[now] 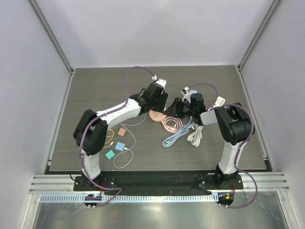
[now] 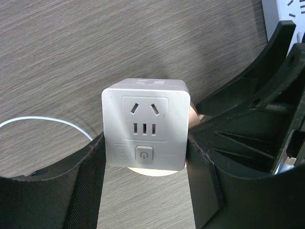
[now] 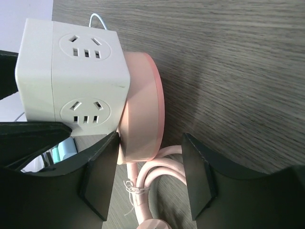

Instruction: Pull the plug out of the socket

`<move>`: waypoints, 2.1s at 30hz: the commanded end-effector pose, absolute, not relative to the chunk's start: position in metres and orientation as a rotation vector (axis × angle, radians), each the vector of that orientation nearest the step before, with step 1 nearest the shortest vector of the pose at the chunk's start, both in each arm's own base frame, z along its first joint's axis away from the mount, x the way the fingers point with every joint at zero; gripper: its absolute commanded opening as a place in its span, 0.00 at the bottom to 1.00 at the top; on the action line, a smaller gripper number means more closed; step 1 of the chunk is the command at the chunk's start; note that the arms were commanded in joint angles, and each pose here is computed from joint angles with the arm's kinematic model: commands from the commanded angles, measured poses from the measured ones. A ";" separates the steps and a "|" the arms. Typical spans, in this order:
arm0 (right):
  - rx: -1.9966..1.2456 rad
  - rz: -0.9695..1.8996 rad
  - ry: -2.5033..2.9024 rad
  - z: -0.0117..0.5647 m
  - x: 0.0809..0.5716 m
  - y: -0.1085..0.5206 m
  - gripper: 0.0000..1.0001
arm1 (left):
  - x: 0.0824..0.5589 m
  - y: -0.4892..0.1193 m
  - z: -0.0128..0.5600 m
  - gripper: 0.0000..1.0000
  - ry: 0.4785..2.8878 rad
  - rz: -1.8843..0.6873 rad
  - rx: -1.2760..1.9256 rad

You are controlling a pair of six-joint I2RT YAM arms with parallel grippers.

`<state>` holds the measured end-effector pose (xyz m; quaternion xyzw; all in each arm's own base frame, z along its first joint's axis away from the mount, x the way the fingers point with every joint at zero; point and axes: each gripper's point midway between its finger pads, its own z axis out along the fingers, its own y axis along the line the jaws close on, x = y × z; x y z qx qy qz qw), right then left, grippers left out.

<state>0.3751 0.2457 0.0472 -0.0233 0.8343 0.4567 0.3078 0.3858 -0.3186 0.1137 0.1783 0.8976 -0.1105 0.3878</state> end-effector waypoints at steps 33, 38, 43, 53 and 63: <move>0.186 0.754 2.477 -0.022 0.390 0.200 0.01 | 0.357 -0.384 0.217 0.00 1.895 -0.448 0.297; 0.160 0.692 2.504 -0.027 0.389 0.199 0.01 | 0.355 -0.392 0.223 0.00 1.969 -0.514 0.263; 0.126 0.681 2.502 -0.023 0.388 0.203 0.01 | 0.363 -0.393 0.234 0.00 2.024 -0.605 0.207; 0.057 0.735 2.435 0.002 0.391 0.208 0.01 | 0.344 -0.301 0.246 0.00 2.092 -0.305 0.145; 0.031 0.774 2.423 0.010 0.391 0.214 0.08 | 0.257 -0.114 0.224 0.00 2.437 -0.007 -0.231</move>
